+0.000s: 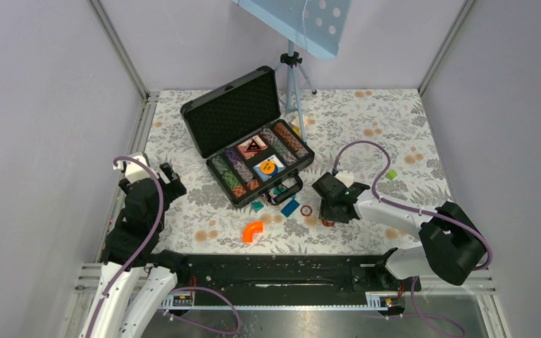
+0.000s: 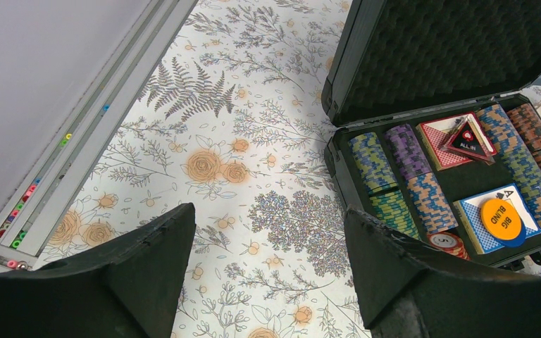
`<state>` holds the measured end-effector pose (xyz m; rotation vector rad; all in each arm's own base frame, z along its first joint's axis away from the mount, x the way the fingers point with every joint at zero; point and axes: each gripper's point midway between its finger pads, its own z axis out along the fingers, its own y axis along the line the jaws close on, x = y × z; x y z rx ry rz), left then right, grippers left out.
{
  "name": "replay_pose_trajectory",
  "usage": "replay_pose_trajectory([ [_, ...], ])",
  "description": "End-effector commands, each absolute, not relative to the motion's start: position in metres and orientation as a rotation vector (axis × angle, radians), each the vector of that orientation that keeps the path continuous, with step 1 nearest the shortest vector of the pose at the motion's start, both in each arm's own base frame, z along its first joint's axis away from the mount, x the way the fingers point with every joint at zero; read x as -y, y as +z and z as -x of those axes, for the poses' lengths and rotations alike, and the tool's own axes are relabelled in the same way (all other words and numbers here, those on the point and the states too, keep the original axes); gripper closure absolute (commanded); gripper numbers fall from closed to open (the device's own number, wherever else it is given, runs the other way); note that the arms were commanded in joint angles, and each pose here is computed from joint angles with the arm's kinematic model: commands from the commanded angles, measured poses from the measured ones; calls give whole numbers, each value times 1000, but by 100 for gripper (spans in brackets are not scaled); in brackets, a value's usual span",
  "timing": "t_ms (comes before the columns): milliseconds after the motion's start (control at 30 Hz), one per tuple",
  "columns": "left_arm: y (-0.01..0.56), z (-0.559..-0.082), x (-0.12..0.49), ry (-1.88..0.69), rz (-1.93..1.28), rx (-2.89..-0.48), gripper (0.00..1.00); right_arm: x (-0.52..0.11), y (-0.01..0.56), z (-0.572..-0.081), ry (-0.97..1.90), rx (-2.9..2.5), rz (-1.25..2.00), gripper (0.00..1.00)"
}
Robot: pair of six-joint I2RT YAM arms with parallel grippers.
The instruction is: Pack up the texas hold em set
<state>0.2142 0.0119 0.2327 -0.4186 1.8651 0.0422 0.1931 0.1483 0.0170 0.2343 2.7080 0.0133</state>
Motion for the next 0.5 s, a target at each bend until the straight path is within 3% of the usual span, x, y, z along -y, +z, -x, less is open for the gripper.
replay_pose_trajectory([
  [0,241,-218,-10,22,408,-1829,23,-150,26,-205,28,-2675,-249,50],
  [300,241,-218,-9,23,406,-1831,23,-150,25,-206,23,-2681,-245,50],
  [467,241,-218,-9,20,406,-1829,23,-149,23,-206,14,-2687,-244,44],
])
